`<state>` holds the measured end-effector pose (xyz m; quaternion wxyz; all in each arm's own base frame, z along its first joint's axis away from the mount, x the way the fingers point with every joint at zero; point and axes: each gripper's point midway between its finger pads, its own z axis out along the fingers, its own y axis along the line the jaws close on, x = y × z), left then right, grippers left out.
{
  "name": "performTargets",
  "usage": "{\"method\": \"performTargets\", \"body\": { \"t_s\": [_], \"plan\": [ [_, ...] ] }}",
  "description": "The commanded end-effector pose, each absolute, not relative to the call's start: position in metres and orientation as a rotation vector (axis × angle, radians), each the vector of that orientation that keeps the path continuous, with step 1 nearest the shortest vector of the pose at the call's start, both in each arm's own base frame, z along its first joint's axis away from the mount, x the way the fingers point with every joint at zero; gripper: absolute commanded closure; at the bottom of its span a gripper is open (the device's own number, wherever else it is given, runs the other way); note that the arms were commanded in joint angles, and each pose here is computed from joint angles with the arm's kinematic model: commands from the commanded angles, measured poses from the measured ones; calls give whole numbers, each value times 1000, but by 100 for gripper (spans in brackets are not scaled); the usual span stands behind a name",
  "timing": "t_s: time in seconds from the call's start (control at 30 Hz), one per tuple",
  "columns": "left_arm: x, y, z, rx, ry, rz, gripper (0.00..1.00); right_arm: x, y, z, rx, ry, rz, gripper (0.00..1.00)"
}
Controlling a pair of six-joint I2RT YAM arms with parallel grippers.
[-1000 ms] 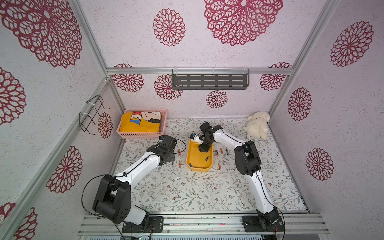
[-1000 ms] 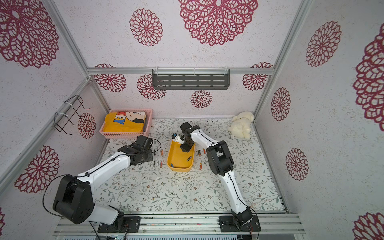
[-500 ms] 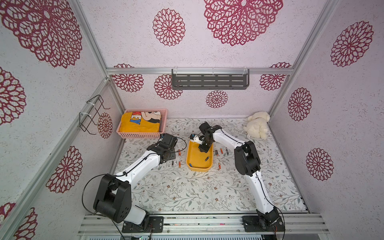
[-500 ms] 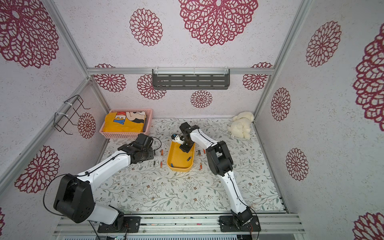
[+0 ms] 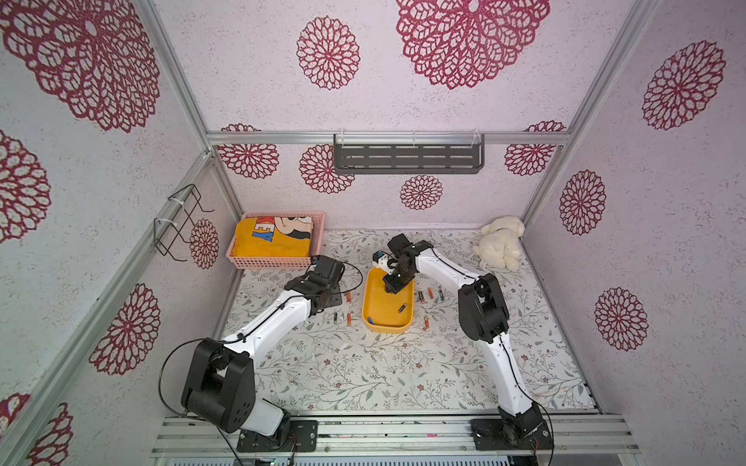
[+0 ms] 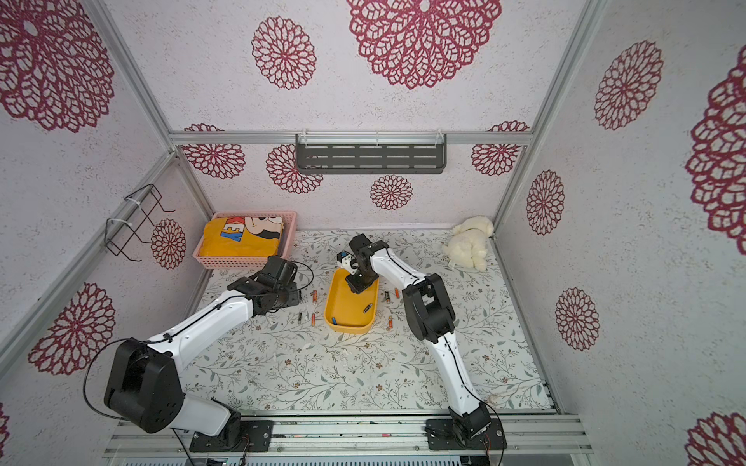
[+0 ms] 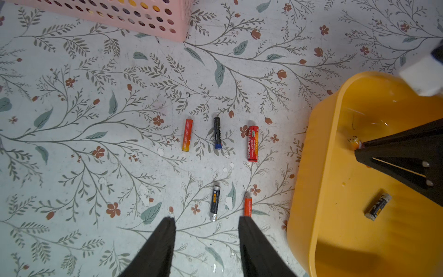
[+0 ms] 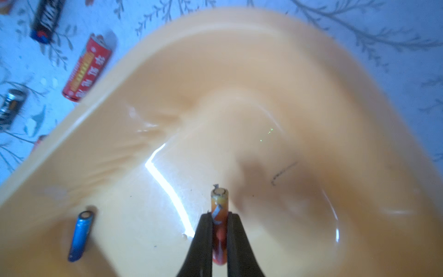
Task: Take the batteries out of the storage box
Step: Pick up the battery from the storage box, then place the battery at the center of the board.
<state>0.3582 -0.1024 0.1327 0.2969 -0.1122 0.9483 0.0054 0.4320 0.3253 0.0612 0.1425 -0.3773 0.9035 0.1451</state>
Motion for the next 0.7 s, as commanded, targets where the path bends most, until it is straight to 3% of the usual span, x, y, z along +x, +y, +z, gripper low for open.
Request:
{"method": "performTargets", "body": {
  "t_s": [0.0, 0.2, 0.37, 0.67],
  "plan": [
    [365, -101, 148, -303, 2470, 5, 54, 445, 332, 135, -899, 2509, 502, 100],
    [366, -103, 159, -298, 2442, 15, 54, 450, 322, 173, -736, 2481, 521, 100],
    [369, -120, 166, -235, 2419, 15, 54, 443, 279, 196, -522, 2467, 487, 100],
    [376, -160, 165, -145, 2404, -105, 54, 369, 190, 161, -257, 2563, 389, 100]
  ]
}}
